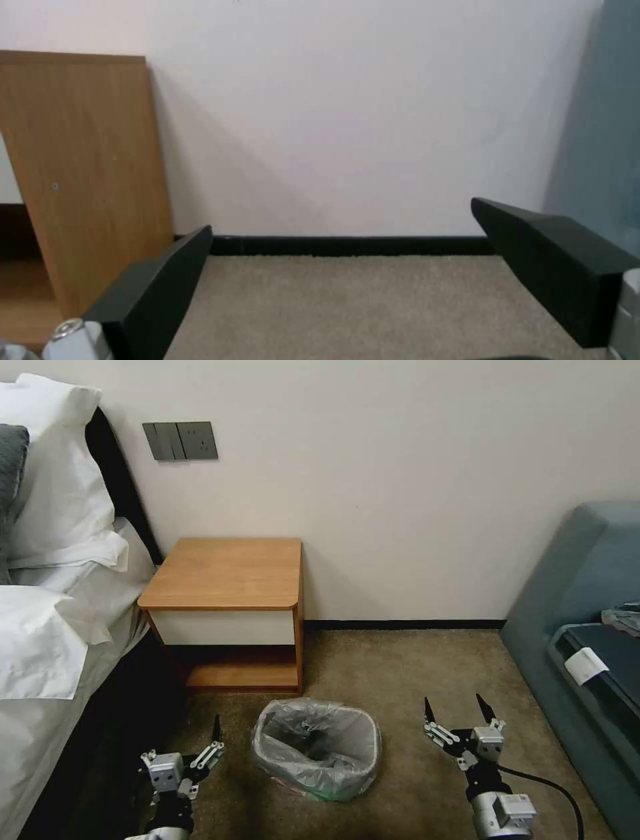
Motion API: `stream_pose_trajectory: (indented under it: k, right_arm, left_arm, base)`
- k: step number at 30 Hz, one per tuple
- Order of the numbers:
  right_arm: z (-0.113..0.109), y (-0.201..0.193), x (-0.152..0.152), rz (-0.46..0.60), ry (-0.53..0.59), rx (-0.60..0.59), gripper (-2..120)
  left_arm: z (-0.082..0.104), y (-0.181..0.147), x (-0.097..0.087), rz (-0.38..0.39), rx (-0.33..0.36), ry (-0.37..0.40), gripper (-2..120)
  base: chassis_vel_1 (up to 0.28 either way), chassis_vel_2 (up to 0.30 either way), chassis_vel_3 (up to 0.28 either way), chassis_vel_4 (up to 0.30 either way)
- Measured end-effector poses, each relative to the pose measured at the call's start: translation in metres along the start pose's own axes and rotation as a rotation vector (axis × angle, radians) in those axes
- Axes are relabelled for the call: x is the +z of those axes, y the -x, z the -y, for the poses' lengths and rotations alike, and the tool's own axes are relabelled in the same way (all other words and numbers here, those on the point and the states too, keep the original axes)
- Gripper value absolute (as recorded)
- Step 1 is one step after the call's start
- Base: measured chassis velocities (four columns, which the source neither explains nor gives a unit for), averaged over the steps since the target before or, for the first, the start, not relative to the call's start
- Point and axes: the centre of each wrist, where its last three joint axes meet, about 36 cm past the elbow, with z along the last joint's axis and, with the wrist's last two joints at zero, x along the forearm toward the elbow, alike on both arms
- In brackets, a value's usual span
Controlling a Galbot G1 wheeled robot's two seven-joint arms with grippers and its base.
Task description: Pick up the garbage bag from the table and place it over the trash can.
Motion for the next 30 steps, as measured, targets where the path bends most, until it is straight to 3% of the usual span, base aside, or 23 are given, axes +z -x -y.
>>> stream_pose_trajectory:
  k: [30]
  right_arm:
    - [-0.0006,0.005,0.0018,0.0,-0.001,0.003,100]
  left_arm:
    - [-0.0006,0.0034,-0.0016,-0.019,0.017,0.011,100]
  base:
    - [0.0,0.0,0.0,0.0]
